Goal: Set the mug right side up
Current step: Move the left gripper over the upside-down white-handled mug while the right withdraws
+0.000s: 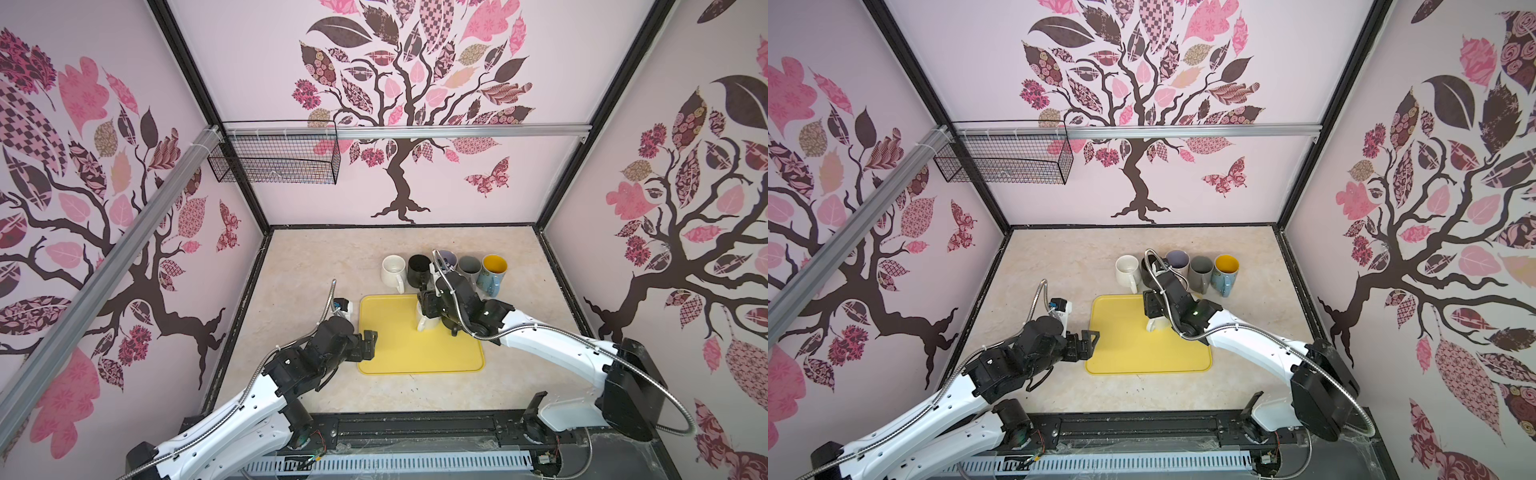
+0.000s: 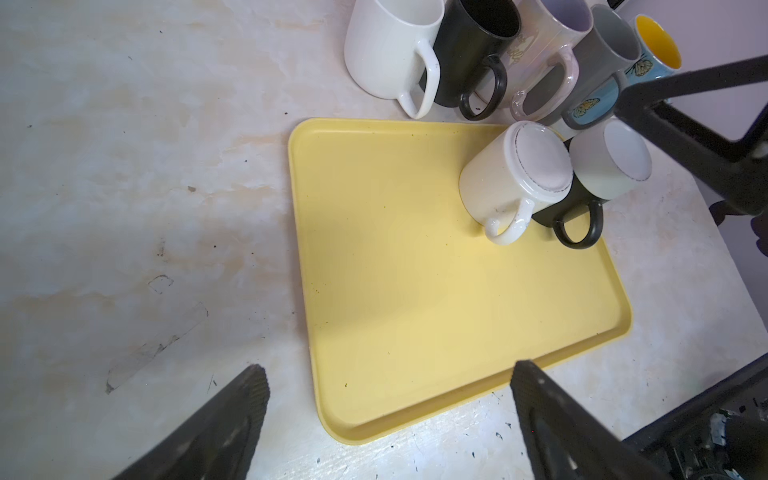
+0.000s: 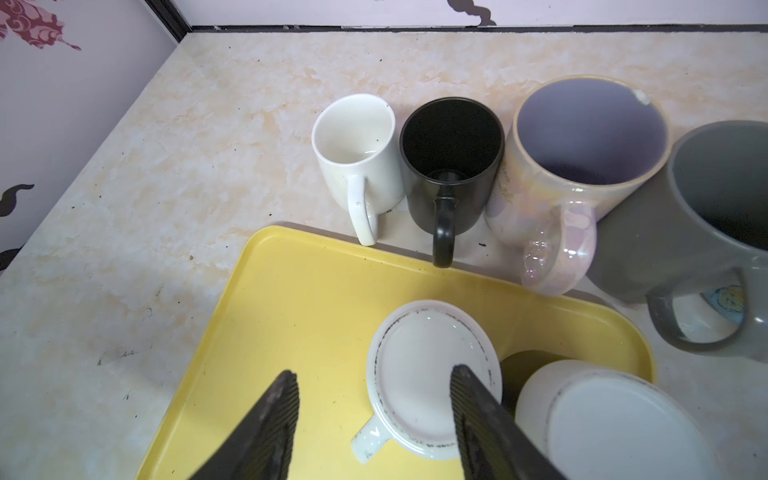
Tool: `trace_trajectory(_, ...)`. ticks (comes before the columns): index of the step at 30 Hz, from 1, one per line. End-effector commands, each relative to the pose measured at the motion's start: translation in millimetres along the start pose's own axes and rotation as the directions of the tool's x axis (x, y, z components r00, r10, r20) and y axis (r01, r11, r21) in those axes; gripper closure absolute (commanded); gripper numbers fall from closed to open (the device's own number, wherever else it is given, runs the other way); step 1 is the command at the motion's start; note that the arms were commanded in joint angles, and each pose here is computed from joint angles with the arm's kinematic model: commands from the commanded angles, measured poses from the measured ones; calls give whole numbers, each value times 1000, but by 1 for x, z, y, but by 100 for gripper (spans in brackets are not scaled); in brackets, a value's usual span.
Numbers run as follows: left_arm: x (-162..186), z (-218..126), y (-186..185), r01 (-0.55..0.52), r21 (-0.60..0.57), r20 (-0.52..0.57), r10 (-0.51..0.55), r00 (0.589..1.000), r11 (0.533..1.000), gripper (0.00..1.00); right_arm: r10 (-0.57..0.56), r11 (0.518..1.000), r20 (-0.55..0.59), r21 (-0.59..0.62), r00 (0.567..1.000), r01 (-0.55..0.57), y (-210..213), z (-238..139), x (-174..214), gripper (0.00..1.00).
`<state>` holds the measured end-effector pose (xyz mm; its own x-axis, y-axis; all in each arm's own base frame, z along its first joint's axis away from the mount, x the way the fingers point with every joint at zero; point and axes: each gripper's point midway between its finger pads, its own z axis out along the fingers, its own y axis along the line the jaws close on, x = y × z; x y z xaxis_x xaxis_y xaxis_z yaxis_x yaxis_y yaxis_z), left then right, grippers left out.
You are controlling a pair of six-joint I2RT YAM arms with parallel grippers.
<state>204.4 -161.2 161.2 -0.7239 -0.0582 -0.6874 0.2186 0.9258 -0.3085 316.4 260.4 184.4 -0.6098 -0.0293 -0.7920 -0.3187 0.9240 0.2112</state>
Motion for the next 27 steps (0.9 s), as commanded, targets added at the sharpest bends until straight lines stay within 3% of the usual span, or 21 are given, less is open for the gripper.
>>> trace_trajectory(1,-7,1,-5,-18,17,23,18,1000,1000,6,-11,1000,80,-4,997,11,2,-12,-22,39)
trace_trajectory(19,6,11,-21,-54,23,-36,55,998,998,9,-12,1000,102,-18,995,14,-1,-16,-15,38)
trace_trajectory(27,9,23,-48,-125,36,-58,127,990,992,22,27,1000,103,8,994,-27,-9,-14,-16,39)
